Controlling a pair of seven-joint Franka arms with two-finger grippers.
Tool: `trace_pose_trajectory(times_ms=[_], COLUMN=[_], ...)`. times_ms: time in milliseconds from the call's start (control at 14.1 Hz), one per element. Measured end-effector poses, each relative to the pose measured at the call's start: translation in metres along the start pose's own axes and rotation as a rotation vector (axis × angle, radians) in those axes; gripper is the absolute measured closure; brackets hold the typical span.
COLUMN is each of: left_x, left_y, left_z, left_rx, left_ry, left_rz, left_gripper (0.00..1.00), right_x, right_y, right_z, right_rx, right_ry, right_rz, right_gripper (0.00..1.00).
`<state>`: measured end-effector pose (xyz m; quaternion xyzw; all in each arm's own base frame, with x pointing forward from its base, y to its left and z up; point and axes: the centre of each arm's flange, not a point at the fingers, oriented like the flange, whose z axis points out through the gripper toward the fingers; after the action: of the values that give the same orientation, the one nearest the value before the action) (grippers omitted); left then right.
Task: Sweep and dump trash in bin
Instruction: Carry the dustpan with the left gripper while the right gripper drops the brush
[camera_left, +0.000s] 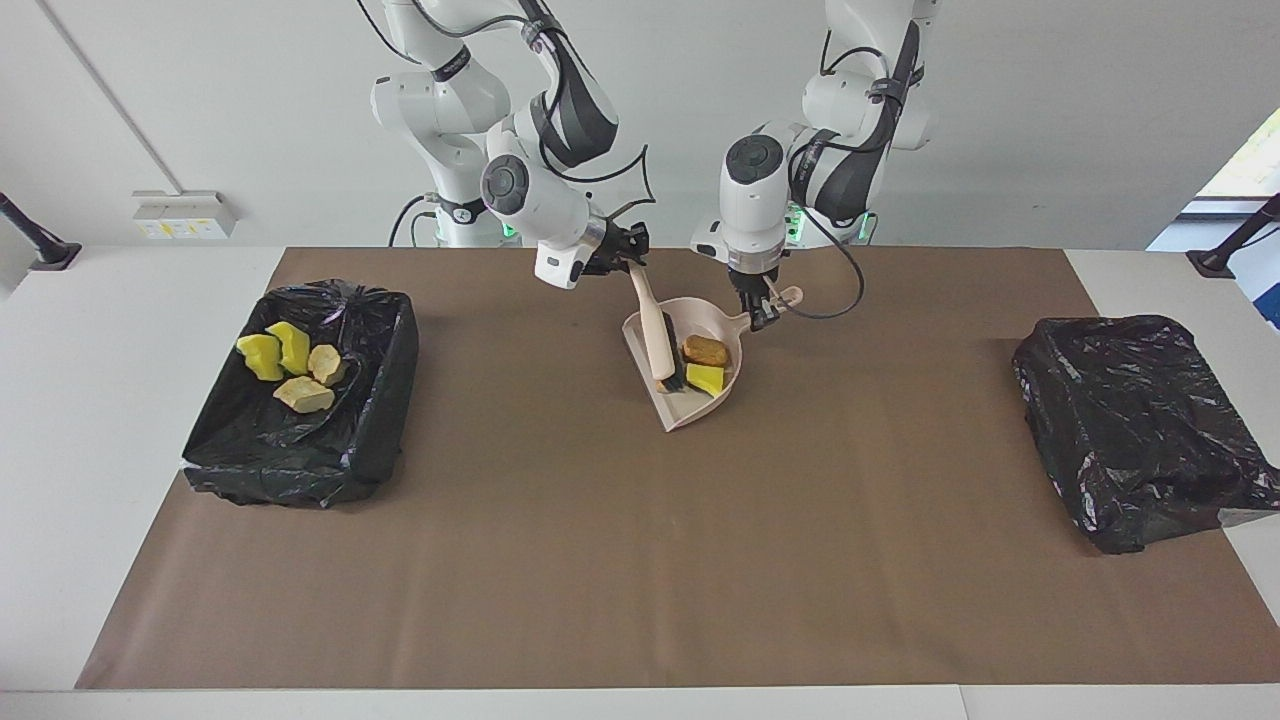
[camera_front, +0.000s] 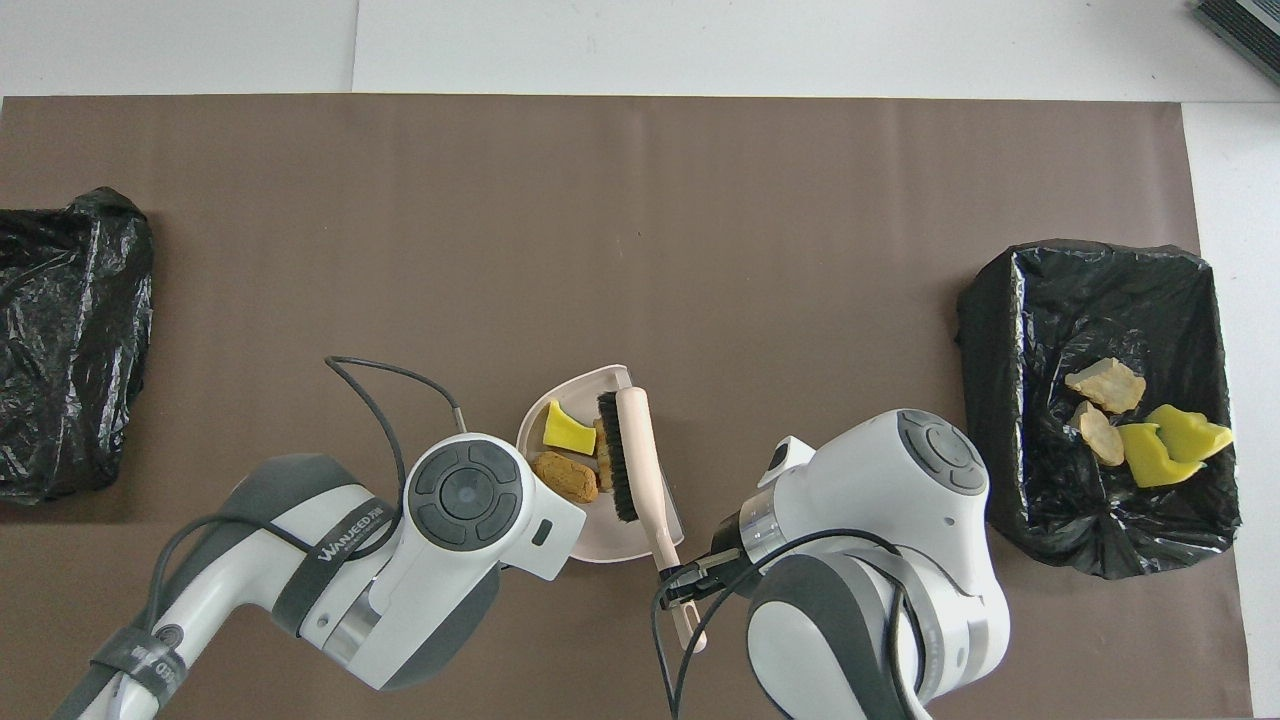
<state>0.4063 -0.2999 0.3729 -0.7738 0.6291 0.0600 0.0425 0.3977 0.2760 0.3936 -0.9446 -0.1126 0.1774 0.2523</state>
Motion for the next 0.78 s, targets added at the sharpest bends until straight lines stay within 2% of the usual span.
trace_pose_trajectory(times_ms=[212,354,566,779], left_x=[-0.013,-0.031,-0.089,-0.168], left_y=[-0.015,-0.032,-0.064,-0.089], left_z=[0.003,-0.001,-0.018,-0.032], left_rx=[0.005,0.01,0.036,0.067], left_ry=[0.013,0.022,0.043,0.053], left_rz=[0.062,0.085,0.113,0.132], left_gripper=[0.68,0.68,0.68,0.68], right_x=[-0.015,-0.025,-0.036,-0.038], right_y=[-0.01,-0.02,-0.019,-0.016], right_z=[-0.035,-0.053,-0.052,-0.043], right_rx=[-0.195,-0.275,-0.315,-0.324], right_ry=[0.011,0.053,0.059,0.042], right_rz=[0.029,0.113,0.191,0.198], right_gripper=[0.74,0.74,0.74,0.74])
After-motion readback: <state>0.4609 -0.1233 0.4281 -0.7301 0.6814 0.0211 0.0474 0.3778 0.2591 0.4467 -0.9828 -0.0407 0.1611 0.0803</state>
